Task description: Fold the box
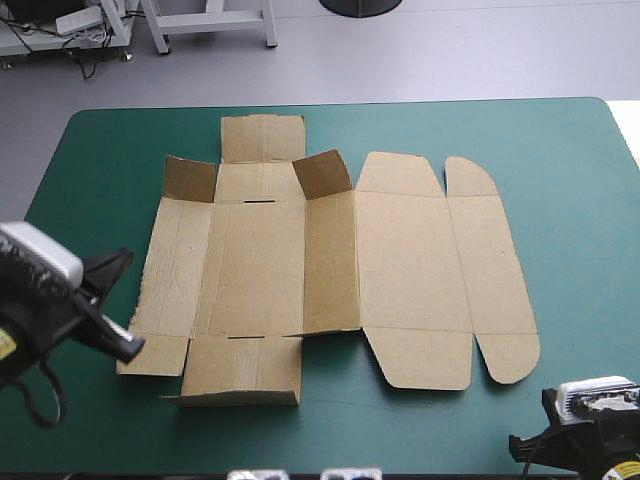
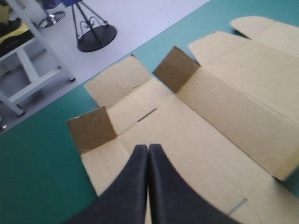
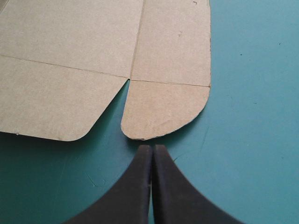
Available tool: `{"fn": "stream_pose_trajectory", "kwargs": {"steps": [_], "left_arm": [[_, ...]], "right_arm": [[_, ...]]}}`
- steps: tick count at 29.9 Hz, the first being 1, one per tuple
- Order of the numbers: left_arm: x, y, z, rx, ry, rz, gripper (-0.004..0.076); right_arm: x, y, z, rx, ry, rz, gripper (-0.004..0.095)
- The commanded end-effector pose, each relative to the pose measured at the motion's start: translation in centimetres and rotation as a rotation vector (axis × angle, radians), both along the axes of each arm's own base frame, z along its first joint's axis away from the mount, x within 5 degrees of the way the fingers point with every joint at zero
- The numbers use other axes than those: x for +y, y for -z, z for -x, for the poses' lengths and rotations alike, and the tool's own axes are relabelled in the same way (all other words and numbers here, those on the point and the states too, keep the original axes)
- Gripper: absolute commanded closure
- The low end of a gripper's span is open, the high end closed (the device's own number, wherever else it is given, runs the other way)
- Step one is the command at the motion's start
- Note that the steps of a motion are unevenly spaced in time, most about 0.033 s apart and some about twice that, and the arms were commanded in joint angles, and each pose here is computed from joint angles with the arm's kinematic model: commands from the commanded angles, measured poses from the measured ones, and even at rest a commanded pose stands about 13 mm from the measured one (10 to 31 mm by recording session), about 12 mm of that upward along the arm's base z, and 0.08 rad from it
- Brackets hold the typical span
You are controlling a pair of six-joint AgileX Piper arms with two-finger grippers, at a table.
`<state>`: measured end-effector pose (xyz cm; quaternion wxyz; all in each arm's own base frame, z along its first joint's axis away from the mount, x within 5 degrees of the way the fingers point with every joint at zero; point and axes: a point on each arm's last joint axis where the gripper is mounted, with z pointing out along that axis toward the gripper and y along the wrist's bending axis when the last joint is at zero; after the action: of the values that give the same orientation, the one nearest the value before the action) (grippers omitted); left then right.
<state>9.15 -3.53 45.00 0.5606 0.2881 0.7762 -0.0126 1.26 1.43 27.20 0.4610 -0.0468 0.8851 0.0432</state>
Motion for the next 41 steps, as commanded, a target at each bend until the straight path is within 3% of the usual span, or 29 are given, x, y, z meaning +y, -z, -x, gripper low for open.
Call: {"fn": "stream_pose_trajectory", "kwargs": {"steps": [1, 9, 15, 19, 23, 28, 34, 41], "left_arm": [[-0.3, -2.4, -3.9, -0.07, -0.106, 0.018, 0.0733], [0.7, -0.3, -11.7, 0.055, -0.374, -0.156, 0.0731], [5.8, 2.3, -14.5, 0.232, -0.554, -0.057, 0.0709], [10.1, 4.7, -15.0, 0.436, -0.559, 0.135, 0.0709], [14.2, 7.5, -15.5, 0.587, -0.514, 0.472, 0.0709], [16.6, 11.9, -16.4, 0.788, -0.43, 0.678, 0.0709], [17.2, 16.8, -17.5, 0.93, -0.394, 0.756, 0.0709], [18.5, 19.8, -16.7, 1.103, -0.484, 0.594, 0.0709]], "right_arm": [[0.0, -1.1, -0.3, -0.069, 0.002, -0.009, 0.0913], [0.0, -1.1, -0.3, -0.069, 0.003, -0.007, 0.0913], [0.0, -1.1, -0.3, -0.069, 0.004, -0.006, 0.0913], [0.0, -1.1, -0.3, -0.069, 0.004, -0.006, 0.0913], [0.0, -1.1, -0.3, -0.069, 0.004, -0.006, 0.0913], [0.0, -1.1, -0.3, -0.069, 0.004, -0.006, 0.0913], [0.0, -1.1, -0.3, -0.069, 0.005, -0.002, 0.0913], [-0.1, -1.0, -0.3, -0.067, 0.007, 0.002, 0.0913]]}}
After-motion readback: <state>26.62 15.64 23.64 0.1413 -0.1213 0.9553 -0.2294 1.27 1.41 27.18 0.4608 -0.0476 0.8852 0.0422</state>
